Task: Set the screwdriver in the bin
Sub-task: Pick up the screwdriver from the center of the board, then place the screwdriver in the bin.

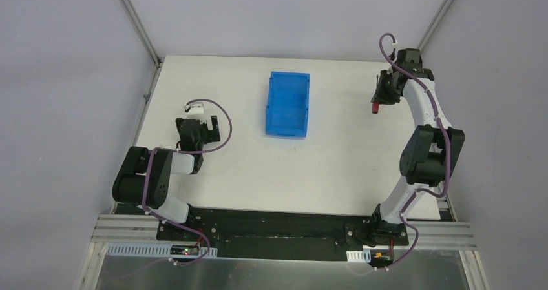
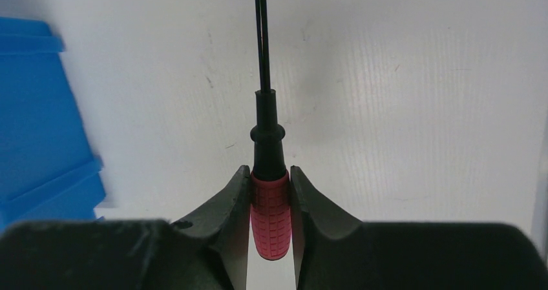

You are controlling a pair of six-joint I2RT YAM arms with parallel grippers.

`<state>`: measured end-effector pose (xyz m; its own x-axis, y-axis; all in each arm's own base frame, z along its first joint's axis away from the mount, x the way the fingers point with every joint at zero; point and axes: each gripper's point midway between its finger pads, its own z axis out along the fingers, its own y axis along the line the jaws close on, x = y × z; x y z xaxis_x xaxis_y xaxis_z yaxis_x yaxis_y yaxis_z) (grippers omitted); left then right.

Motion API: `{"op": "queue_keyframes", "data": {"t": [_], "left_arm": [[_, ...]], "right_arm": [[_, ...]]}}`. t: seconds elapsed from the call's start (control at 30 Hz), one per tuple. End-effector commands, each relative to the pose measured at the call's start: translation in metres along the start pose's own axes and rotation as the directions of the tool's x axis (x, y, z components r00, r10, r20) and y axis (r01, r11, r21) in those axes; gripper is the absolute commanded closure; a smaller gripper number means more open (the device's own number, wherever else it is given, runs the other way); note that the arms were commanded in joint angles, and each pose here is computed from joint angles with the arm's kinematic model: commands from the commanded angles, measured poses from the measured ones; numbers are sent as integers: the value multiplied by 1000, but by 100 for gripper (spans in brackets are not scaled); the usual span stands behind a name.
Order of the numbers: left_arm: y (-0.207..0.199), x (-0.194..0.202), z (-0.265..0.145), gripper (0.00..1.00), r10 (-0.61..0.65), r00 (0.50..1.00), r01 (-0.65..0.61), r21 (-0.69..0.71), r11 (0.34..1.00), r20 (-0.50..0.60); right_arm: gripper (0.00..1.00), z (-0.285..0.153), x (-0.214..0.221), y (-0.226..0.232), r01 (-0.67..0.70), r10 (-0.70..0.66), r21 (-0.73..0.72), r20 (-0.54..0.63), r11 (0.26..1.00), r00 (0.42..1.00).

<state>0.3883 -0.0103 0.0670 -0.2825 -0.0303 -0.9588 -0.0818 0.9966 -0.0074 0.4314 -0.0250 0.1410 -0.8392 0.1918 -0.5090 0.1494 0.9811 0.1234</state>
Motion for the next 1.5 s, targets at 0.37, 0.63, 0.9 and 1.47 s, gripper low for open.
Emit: {"op": "queue_keyframes", "data": {"t": [0.37,0.63,0.9,1.47], "left_arm": [[3,-13,0,1,-17,999,17,-3,1000,45],[3,-14,0,1,-18,999,18,-3,1000,46],[3,-14,0,1,-17,999,18,-2,1000,46],[2,-13,0,1,-17,999,18,-2,1000,45]], "right_arm": [[93,-89,-34,99,-45,114,-333,189,942,975],[93,-96,-31,158,-24,115,-393,212,919,970],[93,-91,-23,209,-7,109,-430,211,903,971],[93,-62,15,297,35,47,-386,200,922,979]]}}
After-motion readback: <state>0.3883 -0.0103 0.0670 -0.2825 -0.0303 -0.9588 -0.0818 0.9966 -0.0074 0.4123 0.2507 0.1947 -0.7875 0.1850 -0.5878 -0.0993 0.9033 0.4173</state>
